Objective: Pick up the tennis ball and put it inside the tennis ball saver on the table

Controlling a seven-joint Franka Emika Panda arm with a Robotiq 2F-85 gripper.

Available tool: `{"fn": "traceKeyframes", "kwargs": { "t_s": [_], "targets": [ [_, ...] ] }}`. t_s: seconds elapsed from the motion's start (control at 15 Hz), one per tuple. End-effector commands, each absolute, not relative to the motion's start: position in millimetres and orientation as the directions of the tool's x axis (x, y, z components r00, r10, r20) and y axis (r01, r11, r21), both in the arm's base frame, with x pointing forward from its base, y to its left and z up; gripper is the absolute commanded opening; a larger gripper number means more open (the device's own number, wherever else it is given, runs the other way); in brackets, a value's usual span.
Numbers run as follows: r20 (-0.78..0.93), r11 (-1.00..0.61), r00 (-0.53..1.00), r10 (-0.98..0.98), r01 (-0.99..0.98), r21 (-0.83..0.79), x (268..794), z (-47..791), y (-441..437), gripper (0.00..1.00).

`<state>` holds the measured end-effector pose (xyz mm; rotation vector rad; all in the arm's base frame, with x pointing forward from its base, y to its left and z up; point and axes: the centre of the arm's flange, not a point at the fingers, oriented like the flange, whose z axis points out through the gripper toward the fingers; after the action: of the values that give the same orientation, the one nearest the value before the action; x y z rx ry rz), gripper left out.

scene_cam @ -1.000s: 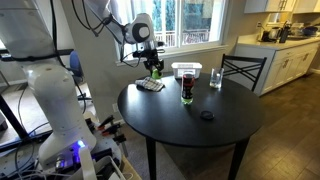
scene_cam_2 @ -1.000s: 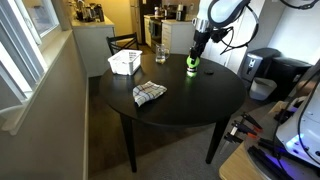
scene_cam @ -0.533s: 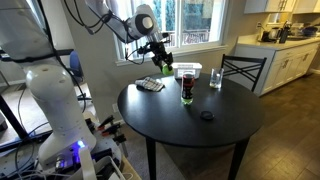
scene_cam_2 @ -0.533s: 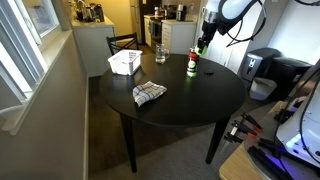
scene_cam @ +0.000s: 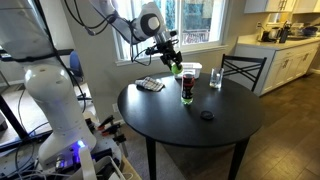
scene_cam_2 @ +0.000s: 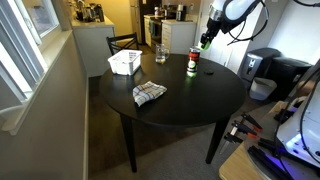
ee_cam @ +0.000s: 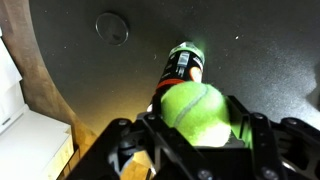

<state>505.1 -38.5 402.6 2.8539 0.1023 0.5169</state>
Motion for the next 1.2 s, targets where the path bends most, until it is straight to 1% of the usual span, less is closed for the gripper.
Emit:
{"fn": "traceKeyframes", "kwargs": {
  "t_s": [0.0,0.33,0.53,0.87,1.13],
  "targets": [
    [0.404,-0.965,0.908,0.112,0.003,0.261,517,399,-54,0.39],
    [0.444,-0.967,0.891,0.092,-0.028,0.255,529,396,-77,0.39],
    [0.473,-0.958,0.872,0.125,-0.018,0.286,539,393,-82,0.39],
    [0.531,-0.957,0.827,0.186,0.031,0.288,560,384,-69,0.39],
    [0.529,-0.96,0.824,0.206,0.065,0.273,570,368,-53,0.39]
  ]
}}
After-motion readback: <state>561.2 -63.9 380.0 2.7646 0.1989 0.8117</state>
